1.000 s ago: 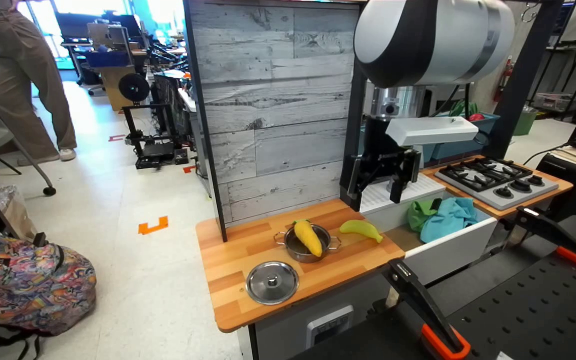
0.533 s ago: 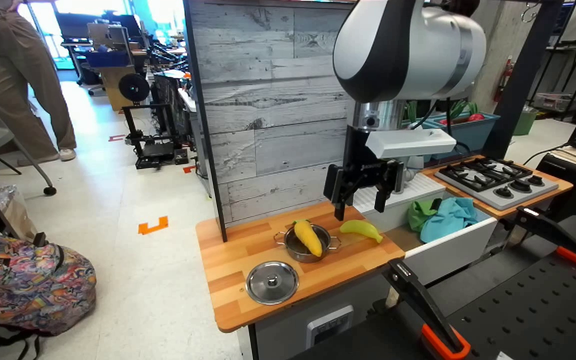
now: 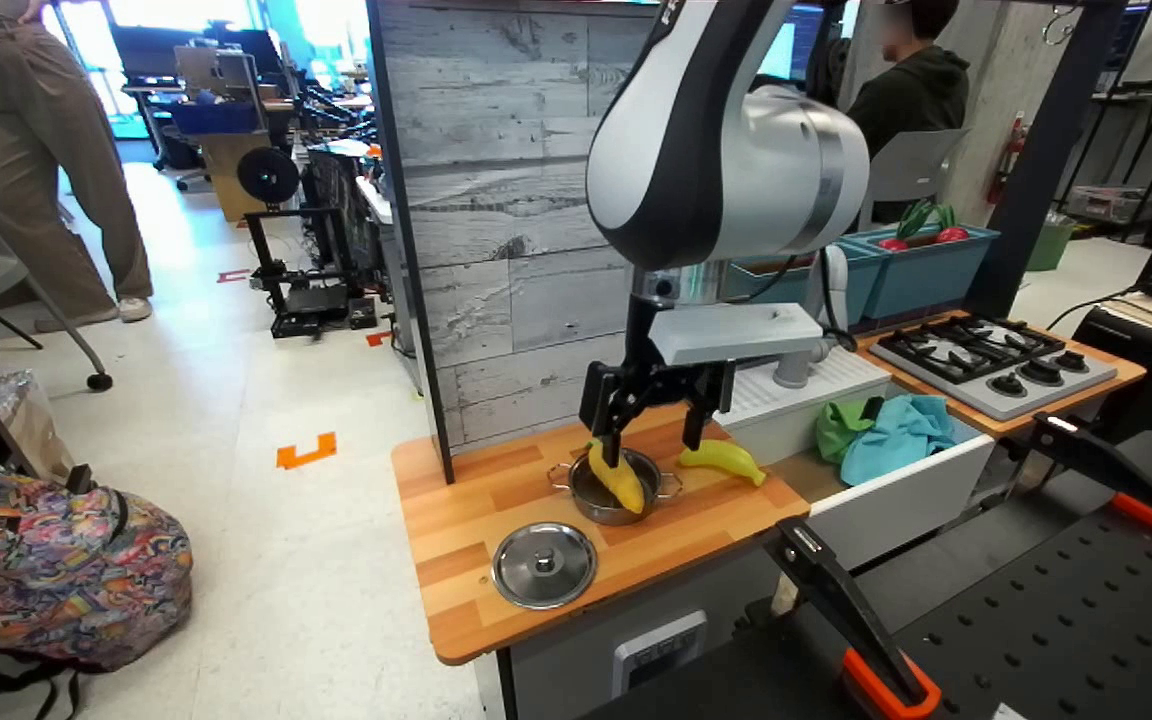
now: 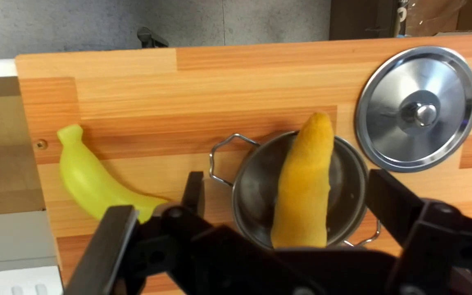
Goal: Put the carrot plushie on the table
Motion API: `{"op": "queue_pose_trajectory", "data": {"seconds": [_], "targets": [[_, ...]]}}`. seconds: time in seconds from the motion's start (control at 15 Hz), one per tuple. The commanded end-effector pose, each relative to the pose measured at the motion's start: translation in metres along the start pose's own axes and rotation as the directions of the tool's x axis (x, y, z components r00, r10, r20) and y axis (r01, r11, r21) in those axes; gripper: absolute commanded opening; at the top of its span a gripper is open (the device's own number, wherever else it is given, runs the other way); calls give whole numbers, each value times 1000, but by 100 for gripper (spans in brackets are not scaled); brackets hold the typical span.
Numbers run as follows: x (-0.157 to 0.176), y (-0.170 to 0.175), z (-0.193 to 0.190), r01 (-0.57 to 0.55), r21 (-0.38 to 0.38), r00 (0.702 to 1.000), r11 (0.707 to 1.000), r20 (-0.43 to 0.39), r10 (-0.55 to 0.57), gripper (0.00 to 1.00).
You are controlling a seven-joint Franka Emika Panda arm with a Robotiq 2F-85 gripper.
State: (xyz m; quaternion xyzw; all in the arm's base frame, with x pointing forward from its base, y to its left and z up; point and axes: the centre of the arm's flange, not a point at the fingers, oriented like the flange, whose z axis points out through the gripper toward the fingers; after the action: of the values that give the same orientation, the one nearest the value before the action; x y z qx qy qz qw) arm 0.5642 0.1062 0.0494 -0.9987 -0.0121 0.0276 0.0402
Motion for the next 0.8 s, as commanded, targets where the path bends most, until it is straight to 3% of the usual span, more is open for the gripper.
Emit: {"op": "queue_pose_trajectory", "data": {"seconds": [0.0, 0.13, 0.2, 0.27, 0.73], "targets": [[19, -19, 17, -8, 17, 999, 1000, -36, 9, 100], [23, -24, 24, -1, 16, 999, 1000, -33, 2, 100], [25, -25, 27, 3, 13, 999, 1000, -33, -3, 75], [26, -26, 28, 5, 13, 999, 1000, -36, -5, 72], [28, -19, 21, -19, 55, 998, 998, -50, 22, 5]]}}
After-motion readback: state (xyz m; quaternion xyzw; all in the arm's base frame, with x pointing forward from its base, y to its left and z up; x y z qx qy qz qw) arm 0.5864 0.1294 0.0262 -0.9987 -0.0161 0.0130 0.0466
